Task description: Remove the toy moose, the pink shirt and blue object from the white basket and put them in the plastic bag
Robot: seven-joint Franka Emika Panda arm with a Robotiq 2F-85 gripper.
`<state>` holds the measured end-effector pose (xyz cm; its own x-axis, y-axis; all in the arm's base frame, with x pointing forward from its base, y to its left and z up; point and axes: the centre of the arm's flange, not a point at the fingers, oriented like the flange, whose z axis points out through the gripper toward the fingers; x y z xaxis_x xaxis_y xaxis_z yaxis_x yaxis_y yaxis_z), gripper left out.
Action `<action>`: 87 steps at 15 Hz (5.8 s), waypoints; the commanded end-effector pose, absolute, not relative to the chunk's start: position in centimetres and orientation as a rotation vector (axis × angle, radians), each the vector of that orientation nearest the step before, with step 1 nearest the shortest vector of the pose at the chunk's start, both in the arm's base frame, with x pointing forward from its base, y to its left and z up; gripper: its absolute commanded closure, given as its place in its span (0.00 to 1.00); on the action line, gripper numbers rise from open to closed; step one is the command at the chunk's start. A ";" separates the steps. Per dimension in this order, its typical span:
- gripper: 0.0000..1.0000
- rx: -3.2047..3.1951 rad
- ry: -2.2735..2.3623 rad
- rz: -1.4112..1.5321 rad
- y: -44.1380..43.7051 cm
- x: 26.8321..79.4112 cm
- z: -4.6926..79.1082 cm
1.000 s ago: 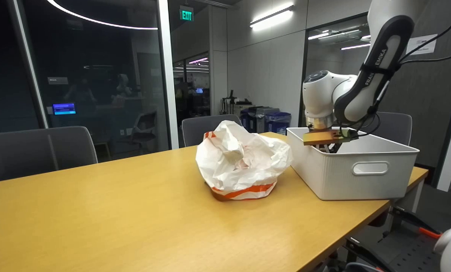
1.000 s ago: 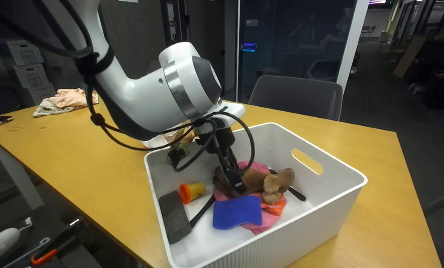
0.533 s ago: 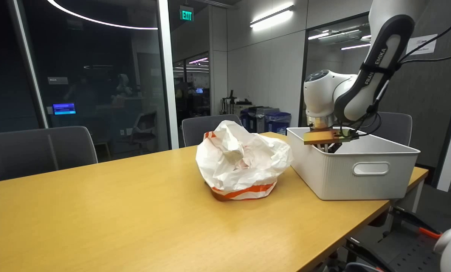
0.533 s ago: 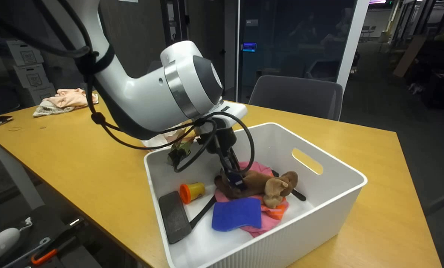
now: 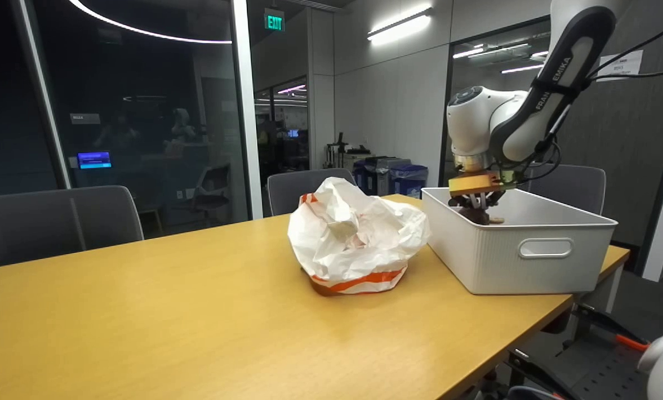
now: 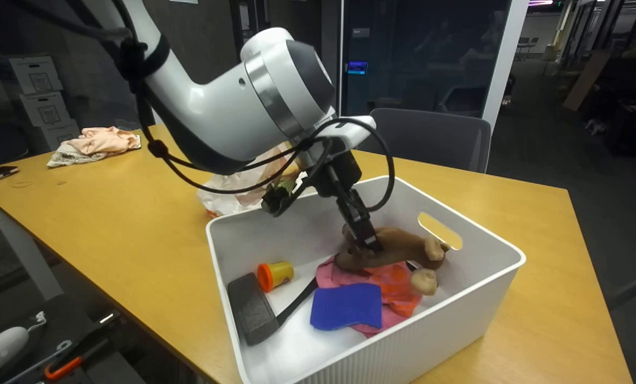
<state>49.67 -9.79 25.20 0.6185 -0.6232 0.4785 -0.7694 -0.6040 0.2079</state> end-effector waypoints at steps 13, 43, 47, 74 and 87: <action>0.88 2.444 -0.888 0.878 -3.8 50.2 49.2; 0.89 2.531 -0.013 0.890 21.9 45.1 35.8; 0.89 2.507 -0.028 0.854 20.7 47.7 32.7; 0.00 2.138 -0.685 0.860 7.0 51.7 34.2; 0.00 1.972 -0.831 0.182 -10.2 49.6 31.5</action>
<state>49.53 -9.58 33.10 0.7361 -0.4165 0.5336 -0.6638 -0.2896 0.6896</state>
